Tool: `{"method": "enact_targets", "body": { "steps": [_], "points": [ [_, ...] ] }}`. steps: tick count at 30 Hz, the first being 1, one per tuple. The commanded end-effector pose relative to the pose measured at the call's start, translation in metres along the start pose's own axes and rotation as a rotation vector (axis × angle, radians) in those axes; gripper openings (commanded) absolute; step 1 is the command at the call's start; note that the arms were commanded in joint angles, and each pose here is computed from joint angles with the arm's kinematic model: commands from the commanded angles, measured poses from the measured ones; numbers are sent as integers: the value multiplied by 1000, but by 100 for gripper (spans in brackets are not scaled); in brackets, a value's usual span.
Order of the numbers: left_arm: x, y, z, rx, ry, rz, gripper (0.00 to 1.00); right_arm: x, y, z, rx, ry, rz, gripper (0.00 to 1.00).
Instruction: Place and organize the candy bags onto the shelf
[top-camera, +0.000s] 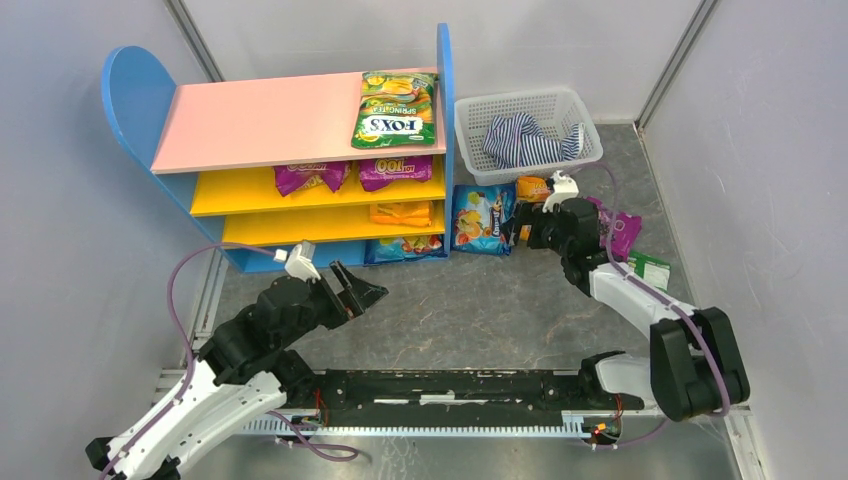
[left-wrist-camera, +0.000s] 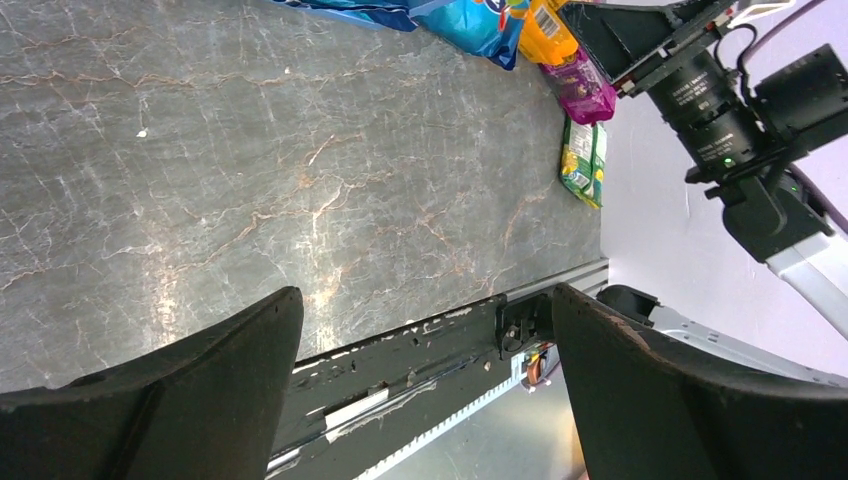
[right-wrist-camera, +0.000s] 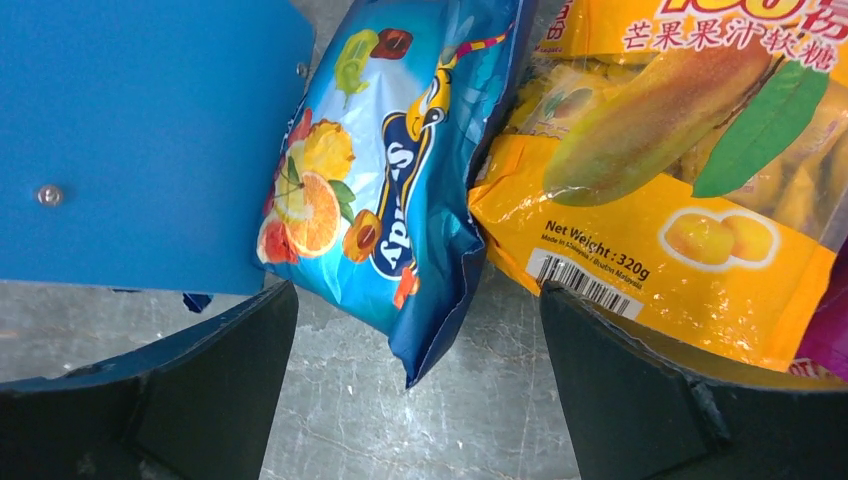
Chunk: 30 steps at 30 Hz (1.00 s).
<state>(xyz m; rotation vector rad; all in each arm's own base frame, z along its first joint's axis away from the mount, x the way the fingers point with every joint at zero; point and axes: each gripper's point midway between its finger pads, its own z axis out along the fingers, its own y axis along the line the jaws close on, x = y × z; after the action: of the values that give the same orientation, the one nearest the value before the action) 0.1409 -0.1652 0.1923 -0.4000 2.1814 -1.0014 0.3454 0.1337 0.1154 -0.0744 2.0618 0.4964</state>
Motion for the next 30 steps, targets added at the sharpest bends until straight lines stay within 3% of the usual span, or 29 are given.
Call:
{"method": "enact_targets", "body": {
  "steps": [1,7,12,18,21,27,30],
  "points": [
    [-5,-13,0,46,-14,-27,100,-4,10,10,-105,-40,142,98],
    [-5,-11,1,33,-14,-25,100,13,4,27,-119,-2,211,98],
    [-11,-15,2,24,-28,3,100,22,0,37,-113,7,231,91],
    [-16,-18,5,13,-39,27,100,32,8,45,-178,31,242,58],
    [-15,-18,6,9,-36,31,100,34,6,42,-168,39,204,36],
    [-16,-19,5,21,-42,34,100,35,16,17,-223,73,82,0],
    [-17,-21,3,27,-43,44,100,40,12,-1,-196,111,-2,0]
  ]
}}
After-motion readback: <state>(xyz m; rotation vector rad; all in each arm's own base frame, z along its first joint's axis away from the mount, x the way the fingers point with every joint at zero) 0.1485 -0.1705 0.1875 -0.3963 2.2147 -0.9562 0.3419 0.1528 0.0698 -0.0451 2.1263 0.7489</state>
